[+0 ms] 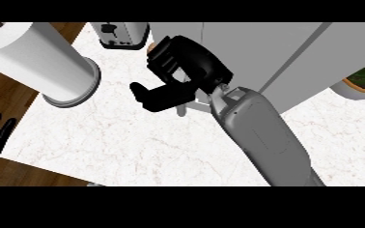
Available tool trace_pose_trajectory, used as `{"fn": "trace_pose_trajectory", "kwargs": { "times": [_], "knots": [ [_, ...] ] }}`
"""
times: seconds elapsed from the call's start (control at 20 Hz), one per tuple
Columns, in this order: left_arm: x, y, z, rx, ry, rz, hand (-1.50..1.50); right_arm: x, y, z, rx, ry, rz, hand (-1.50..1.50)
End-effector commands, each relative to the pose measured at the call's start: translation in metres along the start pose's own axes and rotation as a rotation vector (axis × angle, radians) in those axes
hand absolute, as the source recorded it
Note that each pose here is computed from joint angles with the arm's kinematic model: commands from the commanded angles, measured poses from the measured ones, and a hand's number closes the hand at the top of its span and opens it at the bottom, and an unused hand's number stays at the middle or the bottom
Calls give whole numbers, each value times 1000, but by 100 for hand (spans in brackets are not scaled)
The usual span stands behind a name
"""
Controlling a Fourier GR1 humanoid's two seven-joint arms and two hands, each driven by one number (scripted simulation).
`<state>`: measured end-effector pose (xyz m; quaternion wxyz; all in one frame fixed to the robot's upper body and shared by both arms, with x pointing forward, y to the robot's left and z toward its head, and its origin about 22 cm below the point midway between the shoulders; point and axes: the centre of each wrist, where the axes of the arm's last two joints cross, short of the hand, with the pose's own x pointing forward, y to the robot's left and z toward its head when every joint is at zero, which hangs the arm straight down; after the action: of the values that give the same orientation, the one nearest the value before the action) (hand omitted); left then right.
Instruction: Pick up the bottled water, place it into the cabinet and close the cabinet
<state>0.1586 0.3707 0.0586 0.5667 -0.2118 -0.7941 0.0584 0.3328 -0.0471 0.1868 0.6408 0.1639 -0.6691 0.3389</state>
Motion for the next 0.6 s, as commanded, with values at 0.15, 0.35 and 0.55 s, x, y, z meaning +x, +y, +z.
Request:
{"fn": "trace_pose_trajectory", "kwargs": {
  "times": [0.15,0.35,0.55],
  "knots": [
    [-2,3,3,0,-8,13,-150,16,-19,-39,-200,-25,-53,150],
    [-1,6,9,13,-1,8,-150,13,-26,-45,-272,-8,-139,-150],
    [0,6,14,26,-12,17,-150,3,-27,-45,-306,-12,-215,-150]
  ]
}}
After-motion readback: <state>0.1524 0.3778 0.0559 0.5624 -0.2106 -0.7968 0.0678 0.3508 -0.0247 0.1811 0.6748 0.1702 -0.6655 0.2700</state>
